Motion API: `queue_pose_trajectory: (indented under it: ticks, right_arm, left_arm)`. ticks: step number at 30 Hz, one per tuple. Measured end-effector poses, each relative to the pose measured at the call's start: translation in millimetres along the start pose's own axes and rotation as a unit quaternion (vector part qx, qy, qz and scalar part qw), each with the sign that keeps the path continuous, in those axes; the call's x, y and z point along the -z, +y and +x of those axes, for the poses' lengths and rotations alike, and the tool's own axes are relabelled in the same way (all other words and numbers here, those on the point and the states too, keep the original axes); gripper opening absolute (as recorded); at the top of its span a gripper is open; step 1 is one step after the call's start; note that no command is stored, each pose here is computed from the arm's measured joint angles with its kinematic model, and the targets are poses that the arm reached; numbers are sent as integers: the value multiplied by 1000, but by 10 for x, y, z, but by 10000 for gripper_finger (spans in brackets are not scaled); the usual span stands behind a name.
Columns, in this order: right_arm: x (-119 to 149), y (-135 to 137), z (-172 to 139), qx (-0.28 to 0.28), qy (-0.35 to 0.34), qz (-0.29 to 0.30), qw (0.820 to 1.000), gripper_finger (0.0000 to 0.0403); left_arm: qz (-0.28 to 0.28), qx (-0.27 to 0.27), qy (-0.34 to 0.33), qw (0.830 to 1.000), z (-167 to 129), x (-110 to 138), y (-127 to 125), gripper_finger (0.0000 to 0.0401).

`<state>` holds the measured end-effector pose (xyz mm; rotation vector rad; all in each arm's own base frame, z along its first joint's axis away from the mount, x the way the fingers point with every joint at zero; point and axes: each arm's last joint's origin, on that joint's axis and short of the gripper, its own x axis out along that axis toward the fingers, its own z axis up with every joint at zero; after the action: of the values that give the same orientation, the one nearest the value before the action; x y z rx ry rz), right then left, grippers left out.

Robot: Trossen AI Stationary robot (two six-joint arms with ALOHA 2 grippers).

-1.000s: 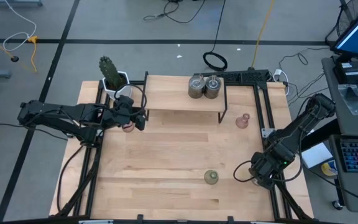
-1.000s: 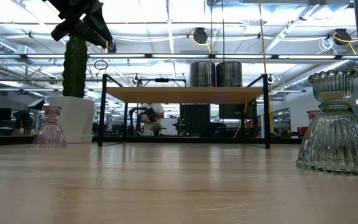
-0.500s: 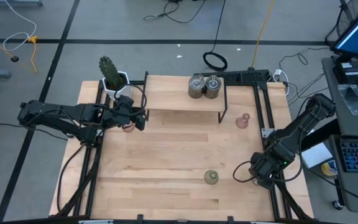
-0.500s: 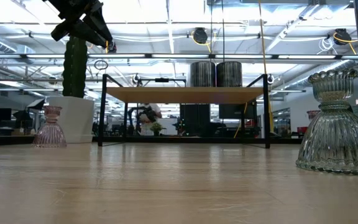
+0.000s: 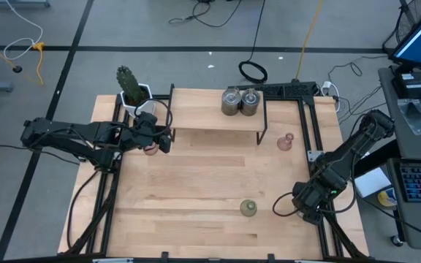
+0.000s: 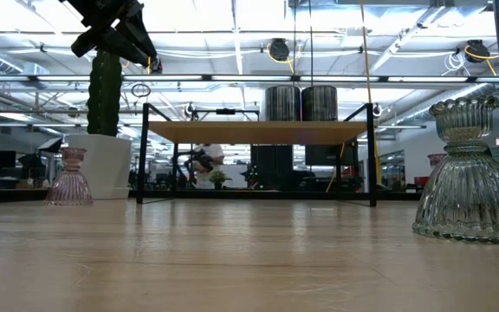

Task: Pick & Place candle stick holders
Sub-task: Put the brown scented candle on the shelf

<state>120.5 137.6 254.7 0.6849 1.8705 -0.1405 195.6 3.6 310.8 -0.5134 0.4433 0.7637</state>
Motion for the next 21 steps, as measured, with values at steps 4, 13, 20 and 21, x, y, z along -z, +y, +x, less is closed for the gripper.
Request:
queue_pose_trajectory:
  ticks: [4,13,20,21]
  right_arm:
    - [-9,9,0,-2,-13,-12,1000,358]
    - [-17,33,-2,-15,-14,23,1000,358]
    - [-23,59,-3,-28,-17,38,999,357]
    - [-24,61,-3,-28,-17,41,999,357]
  left_arm:
    - [5,0,0,1000,0,0,0,122]
    - [-1,20,20,1000,-1,11,-12,122]
    - [-1,22,23,999,-1,13,-14,122]
    - [-1,22,23,999,-1,13,-14,122]
